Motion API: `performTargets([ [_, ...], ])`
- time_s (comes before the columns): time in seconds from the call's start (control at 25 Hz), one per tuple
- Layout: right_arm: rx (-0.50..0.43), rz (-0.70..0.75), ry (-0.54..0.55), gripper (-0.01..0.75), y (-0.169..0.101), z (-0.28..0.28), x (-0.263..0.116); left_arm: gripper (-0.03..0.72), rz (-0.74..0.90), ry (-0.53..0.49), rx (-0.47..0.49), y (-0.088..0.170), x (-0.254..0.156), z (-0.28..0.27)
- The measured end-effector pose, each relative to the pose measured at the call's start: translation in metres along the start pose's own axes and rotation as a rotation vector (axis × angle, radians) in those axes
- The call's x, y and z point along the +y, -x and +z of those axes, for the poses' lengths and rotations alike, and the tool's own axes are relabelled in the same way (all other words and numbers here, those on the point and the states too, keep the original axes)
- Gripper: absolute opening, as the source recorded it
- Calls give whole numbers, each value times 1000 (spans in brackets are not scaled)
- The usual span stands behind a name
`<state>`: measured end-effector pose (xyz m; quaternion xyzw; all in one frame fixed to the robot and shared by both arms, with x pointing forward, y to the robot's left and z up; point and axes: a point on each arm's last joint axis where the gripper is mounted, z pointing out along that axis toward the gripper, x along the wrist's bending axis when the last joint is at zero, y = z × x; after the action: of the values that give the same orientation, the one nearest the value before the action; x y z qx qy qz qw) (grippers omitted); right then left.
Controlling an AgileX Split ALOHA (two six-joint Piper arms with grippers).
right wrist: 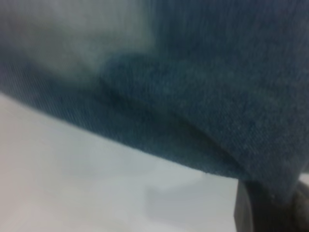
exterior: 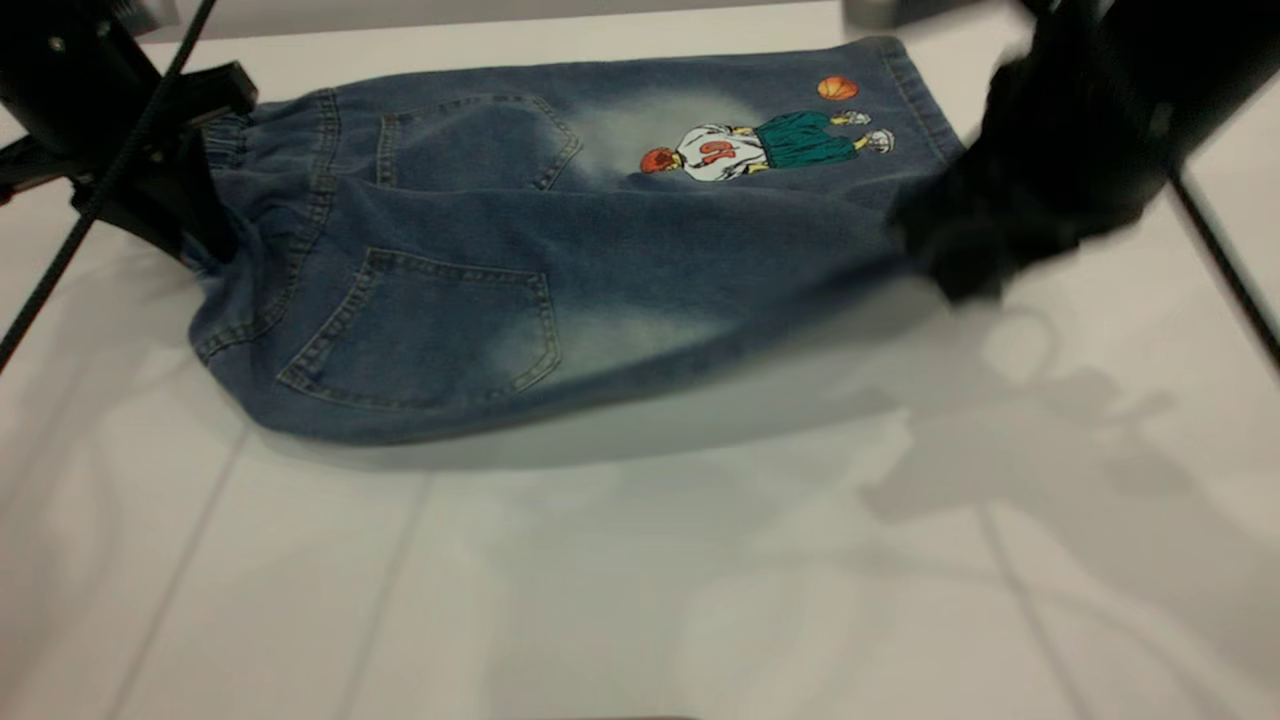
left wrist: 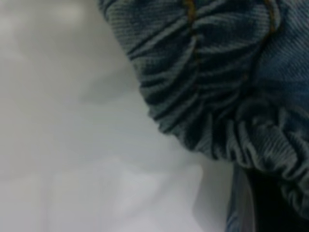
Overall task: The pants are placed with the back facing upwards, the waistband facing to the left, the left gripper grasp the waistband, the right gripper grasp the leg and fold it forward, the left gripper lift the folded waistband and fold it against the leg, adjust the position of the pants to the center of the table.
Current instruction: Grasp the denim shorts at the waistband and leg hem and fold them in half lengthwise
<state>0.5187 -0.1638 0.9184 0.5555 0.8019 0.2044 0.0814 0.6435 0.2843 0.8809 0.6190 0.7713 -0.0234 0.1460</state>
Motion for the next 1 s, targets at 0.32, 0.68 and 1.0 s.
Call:
performTargets([
  [0.32,2,206,124,33,21,-12,14,84,-62,60,-128,11,6,-1],
  [0.68,-27,363,214,33,47,-15,21,84,-155,133,-290,25,13,-4],
  [1.0,-15,335,241,33,49,-13,45,84,-272,188,-413,34,21,-8],
])
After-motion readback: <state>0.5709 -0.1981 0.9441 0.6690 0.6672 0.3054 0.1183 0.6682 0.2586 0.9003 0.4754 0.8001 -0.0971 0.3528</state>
